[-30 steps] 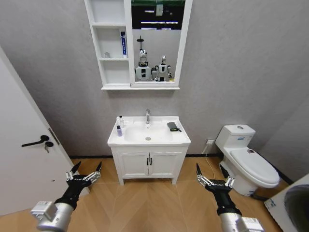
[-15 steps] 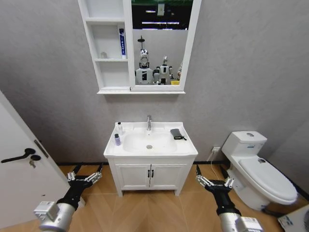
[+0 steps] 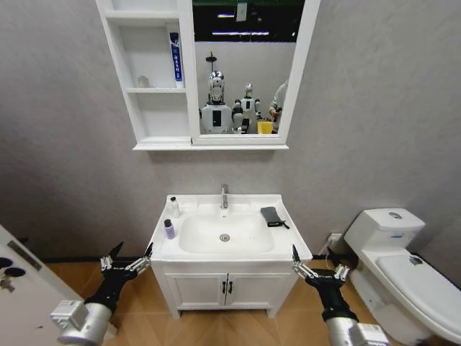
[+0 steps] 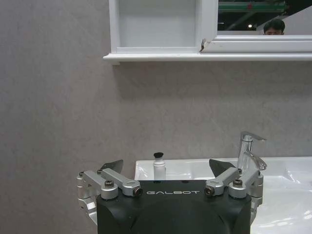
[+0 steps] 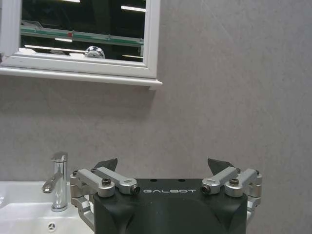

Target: Move facial cleanser and shampoo from washbasin to cabinet, then wipe washbasin with towel.

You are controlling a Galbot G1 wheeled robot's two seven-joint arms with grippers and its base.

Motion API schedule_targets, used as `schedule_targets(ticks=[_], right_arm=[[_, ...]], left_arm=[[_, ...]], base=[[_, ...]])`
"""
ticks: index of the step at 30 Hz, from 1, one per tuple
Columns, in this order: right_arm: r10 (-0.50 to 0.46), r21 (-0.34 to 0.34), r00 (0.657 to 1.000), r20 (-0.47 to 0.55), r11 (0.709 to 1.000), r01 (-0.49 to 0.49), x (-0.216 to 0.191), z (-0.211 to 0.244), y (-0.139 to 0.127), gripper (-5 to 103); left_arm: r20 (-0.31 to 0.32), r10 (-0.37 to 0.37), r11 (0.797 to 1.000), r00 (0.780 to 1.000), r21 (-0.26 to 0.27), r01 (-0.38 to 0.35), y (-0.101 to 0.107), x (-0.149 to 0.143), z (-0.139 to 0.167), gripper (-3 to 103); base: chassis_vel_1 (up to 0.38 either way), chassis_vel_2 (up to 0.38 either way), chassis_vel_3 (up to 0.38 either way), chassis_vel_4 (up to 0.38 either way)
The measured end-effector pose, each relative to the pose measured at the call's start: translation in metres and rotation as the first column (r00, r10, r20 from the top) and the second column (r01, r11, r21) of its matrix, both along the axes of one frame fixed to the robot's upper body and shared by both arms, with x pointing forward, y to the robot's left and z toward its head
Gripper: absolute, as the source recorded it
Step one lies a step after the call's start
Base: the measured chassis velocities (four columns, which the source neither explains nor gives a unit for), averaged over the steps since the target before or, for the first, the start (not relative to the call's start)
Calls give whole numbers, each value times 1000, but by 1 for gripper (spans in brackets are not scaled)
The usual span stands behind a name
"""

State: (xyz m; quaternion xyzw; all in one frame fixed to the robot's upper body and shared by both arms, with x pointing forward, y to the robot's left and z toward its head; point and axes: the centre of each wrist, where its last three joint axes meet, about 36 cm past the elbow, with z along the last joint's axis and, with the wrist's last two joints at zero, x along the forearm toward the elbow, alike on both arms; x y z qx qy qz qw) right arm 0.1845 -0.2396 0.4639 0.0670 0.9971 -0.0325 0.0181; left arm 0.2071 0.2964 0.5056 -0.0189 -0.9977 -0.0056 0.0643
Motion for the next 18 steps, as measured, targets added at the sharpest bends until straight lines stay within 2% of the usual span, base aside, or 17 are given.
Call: schedule_targets(ticks=[5, 9, 13, 14, 15, 16, 18], right_arm=[[-16, -17, 1000, -12, 1000, 16, 1, -3, 0, 100], [-10, -59, 999, -43, 998, 8, 1, -13, 6, 100], [-19, -84, 998, -53, 996, 15, 2, -24, 11, 100], [-21, -85, 999, -49, 996, 16, 2, -29, 13, 100], [-36, -91, 999, -36, 995, 33, 2, -36, 16, 100], [-36, -91, 999, -36, 995, 33, 2, -36, 16, 100], [-44, -93, 999, -28, 995, 41, 1, -42, 17, 100]], left_arm=[[-9, -6, 1000, 1000, 10, 6, -3, 0, -7, 100], [-28, -45, 998, 999, 39, 46, -2, 4, -19, 100], [-57, -86, 995, 995, 43, 88, 4, 13, -32, 100], [-69, -102, 994, 992, 32, 104, 6, 18, -38, 100], [-88, -130, 991, 988, -5, 130, 10, 28, -51, 100], [-88, -130, 991, 988, -5, 130, 10, 28, -51, 100], [-103, -166, 986, 981, -36, 164, 16, 47, -68, 100]], base=[[-33, 39, 3, 0], [41, -27, -27, 16], [27, -32, -24, 18], [0, 0, 0, 0], [0, 0, 0, 0], [0, 0, 0, 0], [0, 0, 0, 0]])
